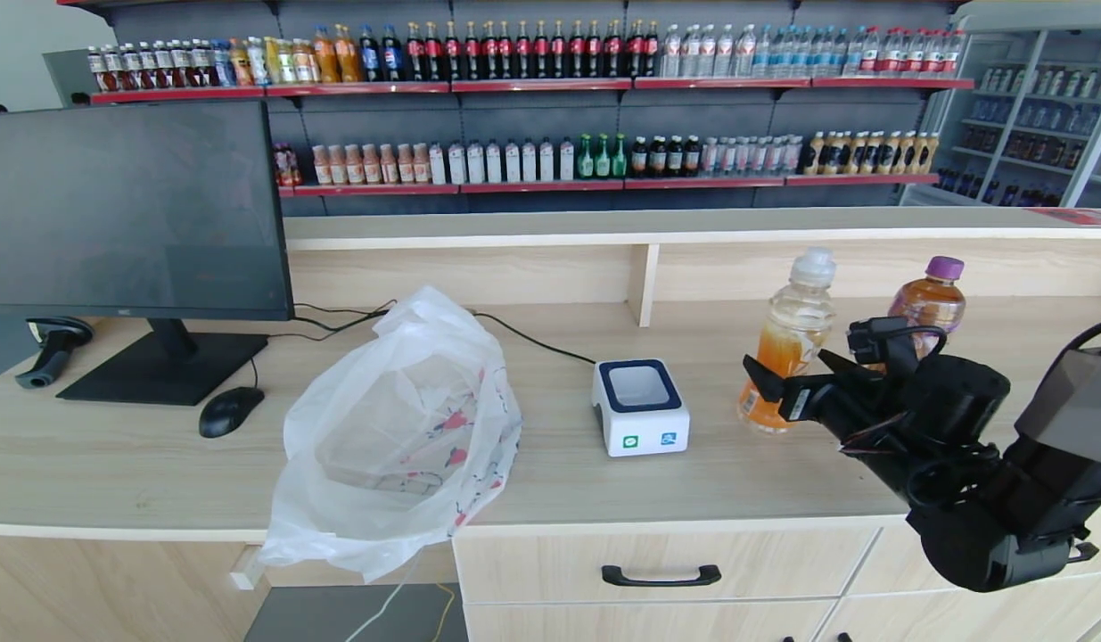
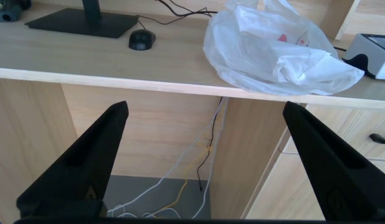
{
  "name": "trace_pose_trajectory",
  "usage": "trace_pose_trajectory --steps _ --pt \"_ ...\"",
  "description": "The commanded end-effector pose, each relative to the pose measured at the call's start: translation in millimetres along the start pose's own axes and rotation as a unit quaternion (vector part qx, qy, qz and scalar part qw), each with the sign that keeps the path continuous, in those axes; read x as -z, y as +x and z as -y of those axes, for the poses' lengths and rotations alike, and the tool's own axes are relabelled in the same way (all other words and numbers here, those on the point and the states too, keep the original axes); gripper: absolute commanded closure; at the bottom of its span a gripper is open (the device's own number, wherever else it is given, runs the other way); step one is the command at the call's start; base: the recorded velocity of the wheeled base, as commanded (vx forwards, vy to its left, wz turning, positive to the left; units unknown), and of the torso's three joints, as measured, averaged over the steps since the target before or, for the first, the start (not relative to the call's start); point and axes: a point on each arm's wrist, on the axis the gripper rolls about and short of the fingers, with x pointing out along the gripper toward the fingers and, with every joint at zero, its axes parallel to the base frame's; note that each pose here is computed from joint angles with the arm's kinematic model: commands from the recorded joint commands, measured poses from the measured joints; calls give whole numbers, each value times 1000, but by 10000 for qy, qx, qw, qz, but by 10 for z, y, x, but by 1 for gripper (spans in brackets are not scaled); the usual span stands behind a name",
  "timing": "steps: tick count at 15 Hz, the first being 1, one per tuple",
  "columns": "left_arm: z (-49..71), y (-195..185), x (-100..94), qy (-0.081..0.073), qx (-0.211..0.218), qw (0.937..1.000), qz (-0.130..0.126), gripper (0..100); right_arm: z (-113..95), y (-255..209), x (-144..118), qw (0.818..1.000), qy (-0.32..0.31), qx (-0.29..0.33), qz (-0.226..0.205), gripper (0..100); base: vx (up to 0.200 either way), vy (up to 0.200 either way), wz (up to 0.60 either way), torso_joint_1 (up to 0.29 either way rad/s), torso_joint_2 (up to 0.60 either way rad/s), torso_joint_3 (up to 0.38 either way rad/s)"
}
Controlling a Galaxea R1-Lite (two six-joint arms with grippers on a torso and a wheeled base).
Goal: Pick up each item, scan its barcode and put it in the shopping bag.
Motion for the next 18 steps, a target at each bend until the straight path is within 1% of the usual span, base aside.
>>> trace_pose_trajectory --steps 1,3,11,12,18 --pt "0 0 0 -1 -1 10000 3 0 4 36 20 10000 1 -1 12 0 0 0 0 0 0 0" --pt "0 0 0 -1 -1 10000 3 0 5 104 8 9999 -32 -2 112 0 0 0 0 0 0 0" --pt "0 0 0 -1 -1 10000 3 0 -10 152 38 9999 -39 -25 119 0 0 0 0 0 0 0" --pt "0 0 0 -1 -1 10000 3 0 -9 156 41 9999 -47 -17 120 100 0 0 0 0 0 0" --pt "0 0 0 -1 -1 10000 3 0 -16 163 -1 9998 -63 -26 196 100 0 0 0 0 0 0"
